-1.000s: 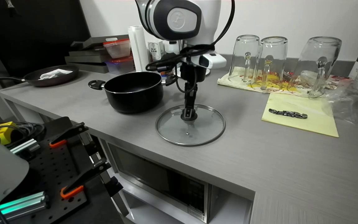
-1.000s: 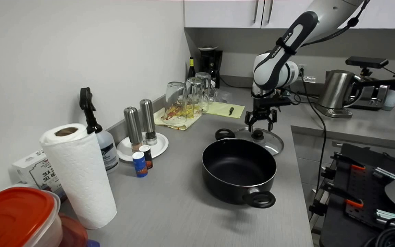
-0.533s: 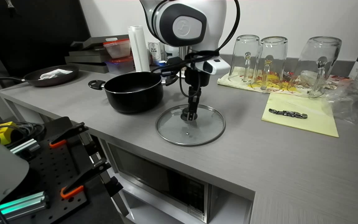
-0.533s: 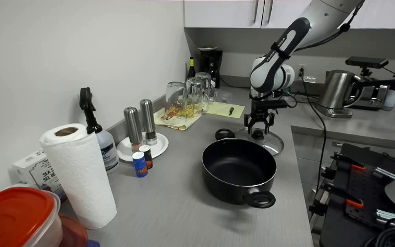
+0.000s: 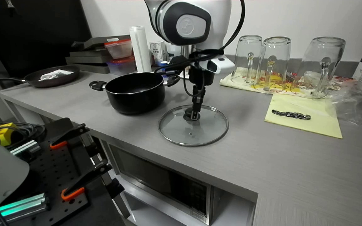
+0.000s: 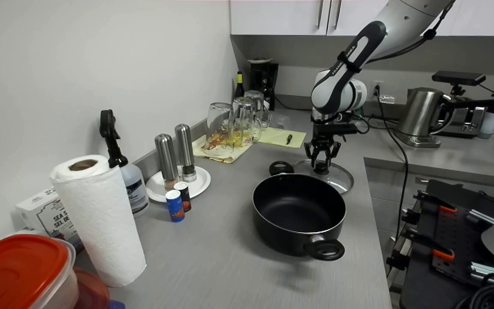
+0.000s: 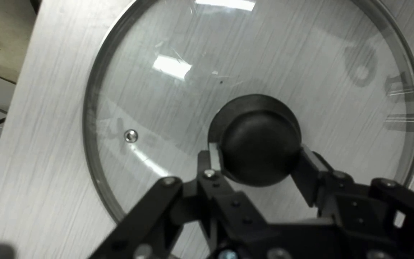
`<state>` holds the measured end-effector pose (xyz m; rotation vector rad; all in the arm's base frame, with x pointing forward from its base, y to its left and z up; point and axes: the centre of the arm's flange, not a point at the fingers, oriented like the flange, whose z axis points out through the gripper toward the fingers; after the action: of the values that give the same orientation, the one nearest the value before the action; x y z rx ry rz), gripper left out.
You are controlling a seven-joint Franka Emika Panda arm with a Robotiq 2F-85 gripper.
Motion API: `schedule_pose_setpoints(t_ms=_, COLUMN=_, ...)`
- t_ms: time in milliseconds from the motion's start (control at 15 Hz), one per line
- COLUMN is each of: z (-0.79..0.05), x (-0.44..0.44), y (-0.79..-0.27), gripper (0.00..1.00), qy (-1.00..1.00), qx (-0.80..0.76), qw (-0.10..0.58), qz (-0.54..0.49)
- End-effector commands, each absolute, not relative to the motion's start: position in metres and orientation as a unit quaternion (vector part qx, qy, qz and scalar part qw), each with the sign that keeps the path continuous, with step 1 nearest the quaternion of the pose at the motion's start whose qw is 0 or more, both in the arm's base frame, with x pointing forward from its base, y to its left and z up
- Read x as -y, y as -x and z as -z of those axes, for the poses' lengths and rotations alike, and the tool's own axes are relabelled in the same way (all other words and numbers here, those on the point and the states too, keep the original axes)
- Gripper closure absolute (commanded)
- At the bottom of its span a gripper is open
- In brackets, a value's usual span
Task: Put the glass lid on the black pot
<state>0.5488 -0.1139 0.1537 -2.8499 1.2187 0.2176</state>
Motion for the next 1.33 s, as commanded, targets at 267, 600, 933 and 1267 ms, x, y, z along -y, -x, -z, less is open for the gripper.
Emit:
schedule_pose_setpoints(t_ms=267, z=-0.193, x=0.118, y=-0.545, gripper=0.75, qy=0.918, qx=-0.393, qw=0.018, qz=-0.050)
schedule_pose_setpoints(t_ms=600, z=-0.256, x=0.128, y=-0.539, gripper=0.75, qy=0.924, qx=-0.383, qw=0.008, qz=-0.008)
schedule_pose_setpoints(t_ms=933, z=-0.312, x=0.107, y=-0.530, gripper=0.75, qy=0.942, qx=-0.335, qw=0.001, qz=0.016)
schedule_pose_setpoints(t_ms=1267, z=-0.356, x=0.050, y=-0.519, gripper=0.75, qy=0.966, qx=-0.260, qw=-0.008, qz=0.012)
